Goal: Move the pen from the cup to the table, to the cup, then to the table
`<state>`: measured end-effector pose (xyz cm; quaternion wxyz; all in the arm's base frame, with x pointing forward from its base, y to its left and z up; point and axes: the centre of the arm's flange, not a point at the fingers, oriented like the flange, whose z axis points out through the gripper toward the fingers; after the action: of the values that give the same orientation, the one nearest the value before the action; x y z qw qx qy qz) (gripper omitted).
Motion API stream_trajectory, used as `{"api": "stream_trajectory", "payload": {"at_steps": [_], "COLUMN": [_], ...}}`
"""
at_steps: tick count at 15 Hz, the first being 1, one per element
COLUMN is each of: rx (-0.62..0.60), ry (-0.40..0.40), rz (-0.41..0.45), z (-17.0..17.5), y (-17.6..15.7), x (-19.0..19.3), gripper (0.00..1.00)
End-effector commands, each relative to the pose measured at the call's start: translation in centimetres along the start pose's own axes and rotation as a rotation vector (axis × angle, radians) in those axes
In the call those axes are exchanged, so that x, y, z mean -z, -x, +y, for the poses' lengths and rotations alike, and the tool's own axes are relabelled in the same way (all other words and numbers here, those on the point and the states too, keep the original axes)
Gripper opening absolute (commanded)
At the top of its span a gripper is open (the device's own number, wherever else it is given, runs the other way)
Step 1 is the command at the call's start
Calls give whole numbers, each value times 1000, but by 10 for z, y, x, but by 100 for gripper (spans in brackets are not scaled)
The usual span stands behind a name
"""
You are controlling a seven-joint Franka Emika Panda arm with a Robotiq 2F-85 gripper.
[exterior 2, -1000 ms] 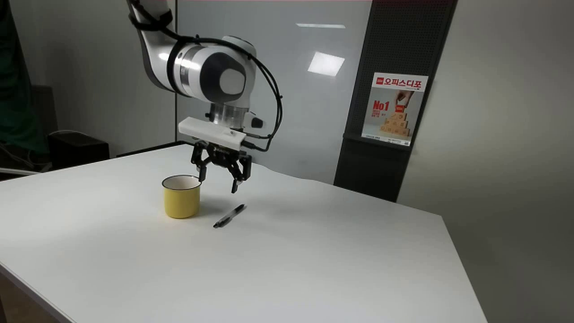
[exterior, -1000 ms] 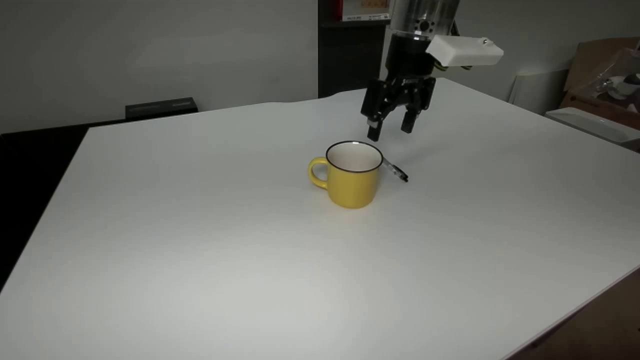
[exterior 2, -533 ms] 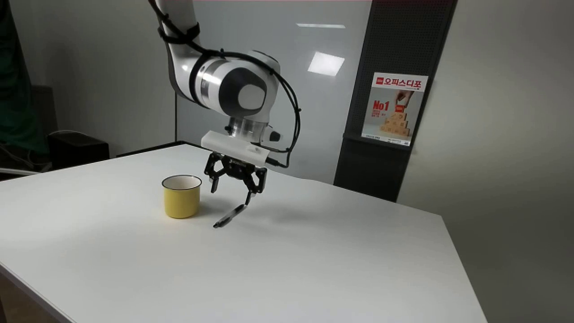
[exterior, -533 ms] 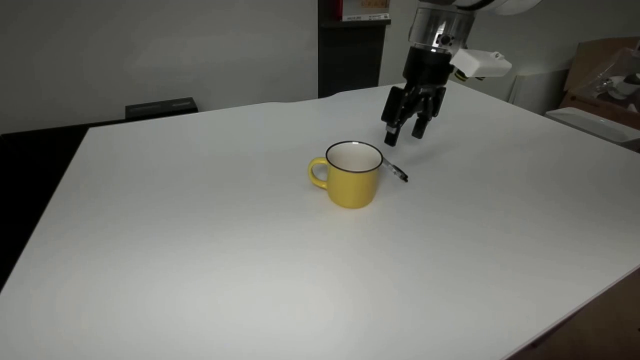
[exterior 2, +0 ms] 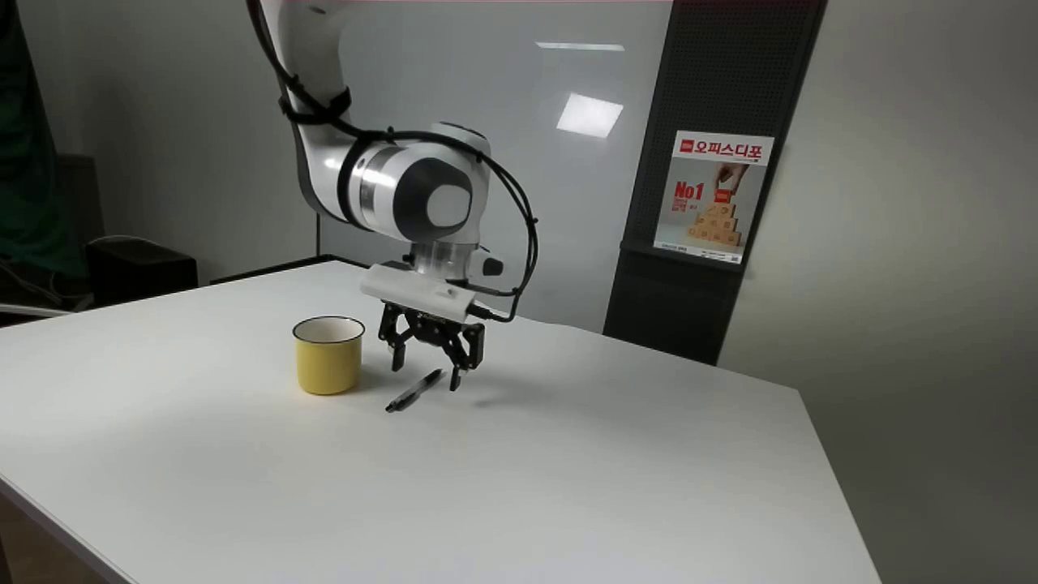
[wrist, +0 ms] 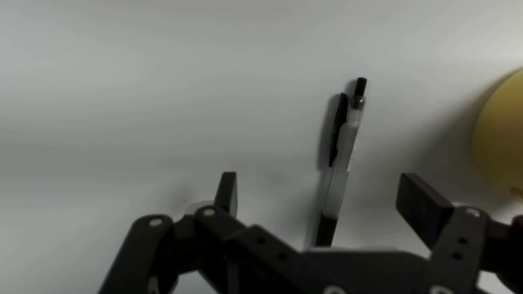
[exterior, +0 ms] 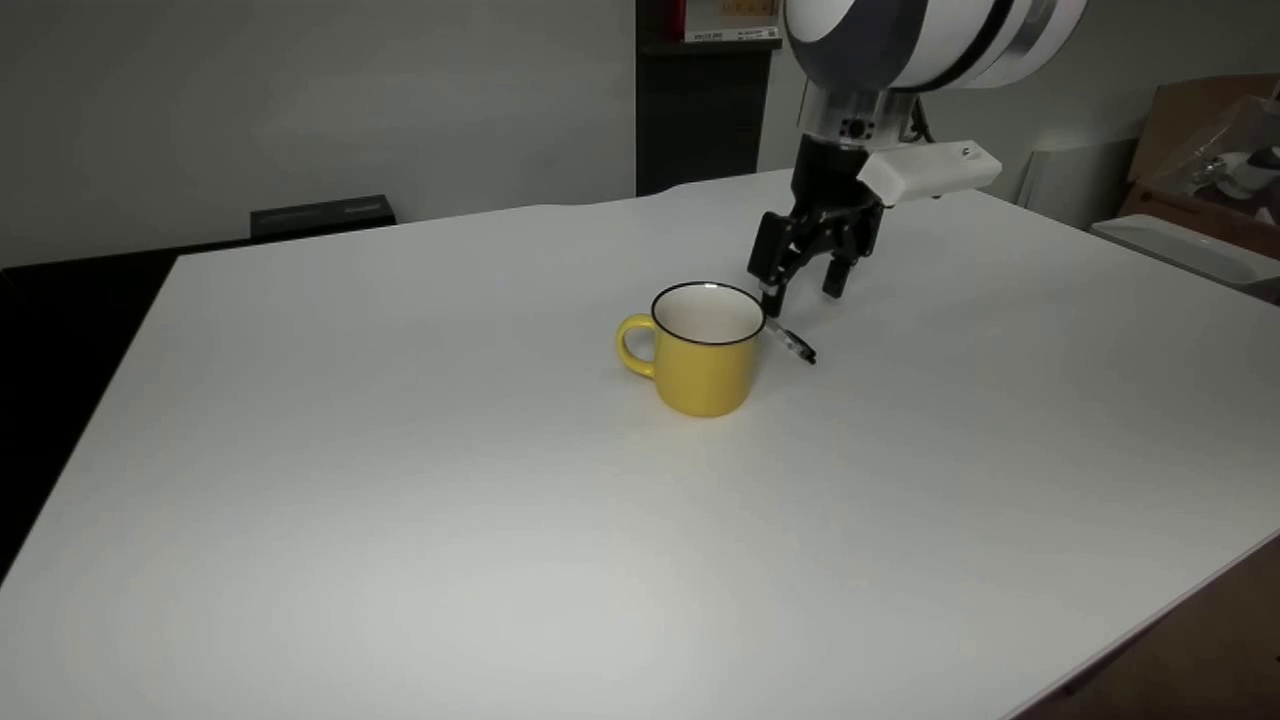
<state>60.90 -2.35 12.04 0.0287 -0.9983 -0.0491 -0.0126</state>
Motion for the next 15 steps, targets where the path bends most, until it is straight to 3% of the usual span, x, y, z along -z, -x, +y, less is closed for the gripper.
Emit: {"api": "stream_trajectory", "payload": {"at_steps": [1,2,4,10,15], "rx": [-72,-78,-88,-111,-116], "ry": [85,96,117,107,95], "rz": [5,-4,-17,-50,-45], "z": [-15,-18,-25,-29,-29], "y": [-17,-18,-20,-20,-19], "x": [-4,-5,-10,-25,-14], "gripper": [100,100,74,31,1]}}
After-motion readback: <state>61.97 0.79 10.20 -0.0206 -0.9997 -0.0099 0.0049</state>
